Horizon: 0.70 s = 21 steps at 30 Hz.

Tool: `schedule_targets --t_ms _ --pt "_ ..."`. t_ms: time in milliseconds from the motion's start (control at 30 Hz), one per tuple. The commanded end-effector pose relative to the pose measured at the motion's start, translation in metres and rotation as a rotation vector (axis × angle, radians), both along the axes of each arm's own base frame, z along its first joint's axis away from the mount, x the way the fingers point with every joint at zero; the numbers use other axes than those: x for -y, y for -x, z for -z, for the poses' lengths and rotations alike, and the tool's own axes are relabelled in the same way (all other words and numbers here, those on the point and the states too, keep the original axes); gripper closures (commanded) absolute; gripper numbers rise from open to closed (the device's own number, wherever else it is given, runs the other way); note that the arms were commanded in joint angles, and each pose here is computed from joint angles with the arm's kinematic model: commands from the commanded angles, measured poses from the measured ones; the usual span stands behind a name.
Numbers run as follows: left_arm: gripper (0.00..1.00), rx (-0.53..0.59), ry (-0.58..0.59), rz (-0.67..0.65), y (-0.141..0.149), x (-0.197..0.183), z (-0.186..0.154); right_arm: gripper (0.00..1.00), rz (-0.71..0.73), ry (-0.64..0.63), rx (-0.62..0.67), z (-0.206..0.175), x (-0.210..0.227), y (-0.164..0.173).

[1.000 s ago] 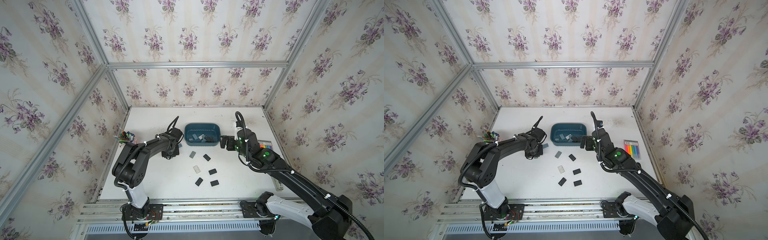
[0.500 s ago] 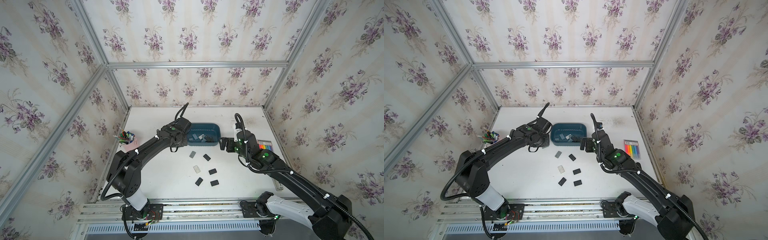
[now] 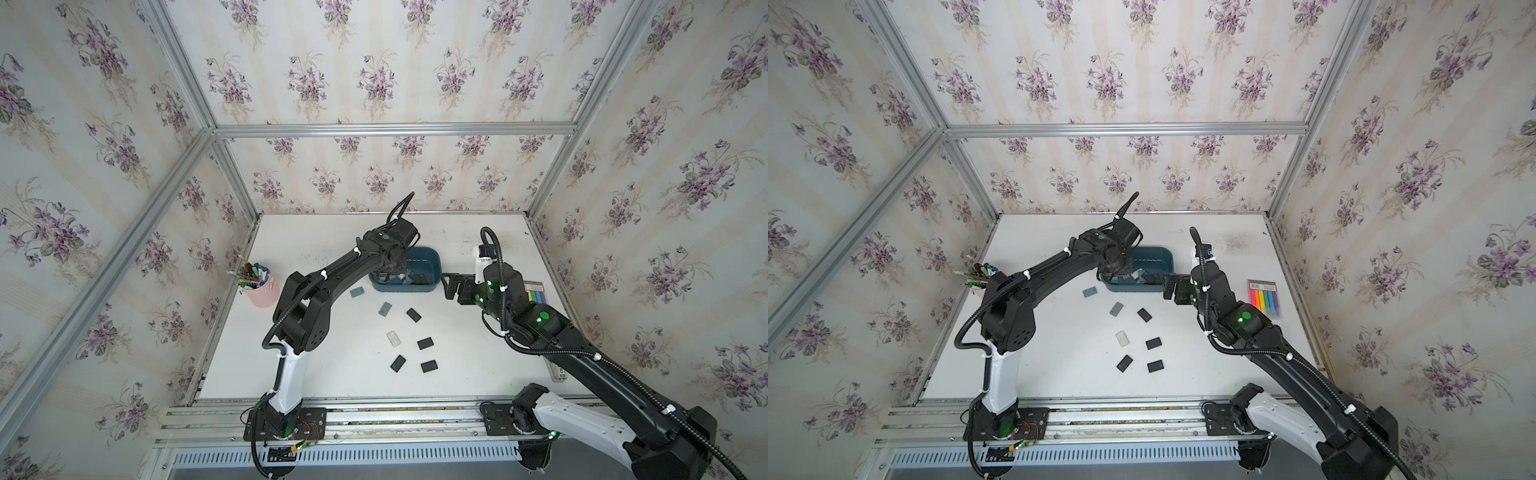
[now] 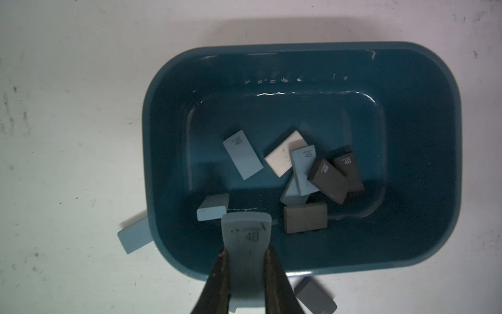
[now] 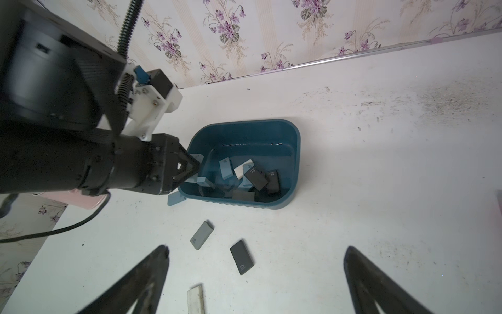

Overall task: Put the eraser in the storage box
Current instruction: Place the eraser in the storage box.

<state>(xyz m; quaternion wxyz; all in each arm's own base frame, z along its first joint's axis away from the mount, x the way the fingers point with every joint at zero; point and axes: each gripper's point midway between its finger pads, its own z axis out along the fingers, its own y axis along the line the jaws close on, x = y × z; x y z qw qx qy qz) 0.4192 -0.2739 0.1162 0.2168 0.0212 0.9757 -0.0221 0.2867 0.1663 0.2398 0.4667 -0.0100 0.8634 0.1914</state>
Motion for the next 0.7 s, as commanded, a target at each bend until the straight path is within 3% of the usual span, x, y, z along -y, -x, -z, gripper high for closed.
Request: schedule_targets --t_ms 0,233,400,467,500,667 --pt "0.8 -0.048 -0.017 0.014 0.002 0.004 0.013 0.0 0.019 -0.008 0.009 -0.005 0.004 0.002" --pt "0.78 -0.092 -0.02 0.014 -0.002 0.012 0.039 0.0 0.017 -0.012 0.007 -0.005 0.004 0.003" --pt "0.68 -0.091 -0.023 0.014 -0.006 0.014 0.042 0.0 0.016 -0.011 0.004 -0.002 0.005 0.003" --pt "0.53 -0.091 -0.025 0.016 -0.007 0.016 0.043 0.0 0.017 -0.011 0.004 -0.002 0.005 0.003" --pt "0.5 -0.091 -0.026 0.017 -0.007 0.016 0.044 0.0 0.016 -0.011 0.002 -0.002 0.005 0.004" --pt "0.46 -0.088 -0.033 0.019 -0.01 0.017 0.045 0.0 0.016 -0.011 -0.003 0.0 0.005 0.005"
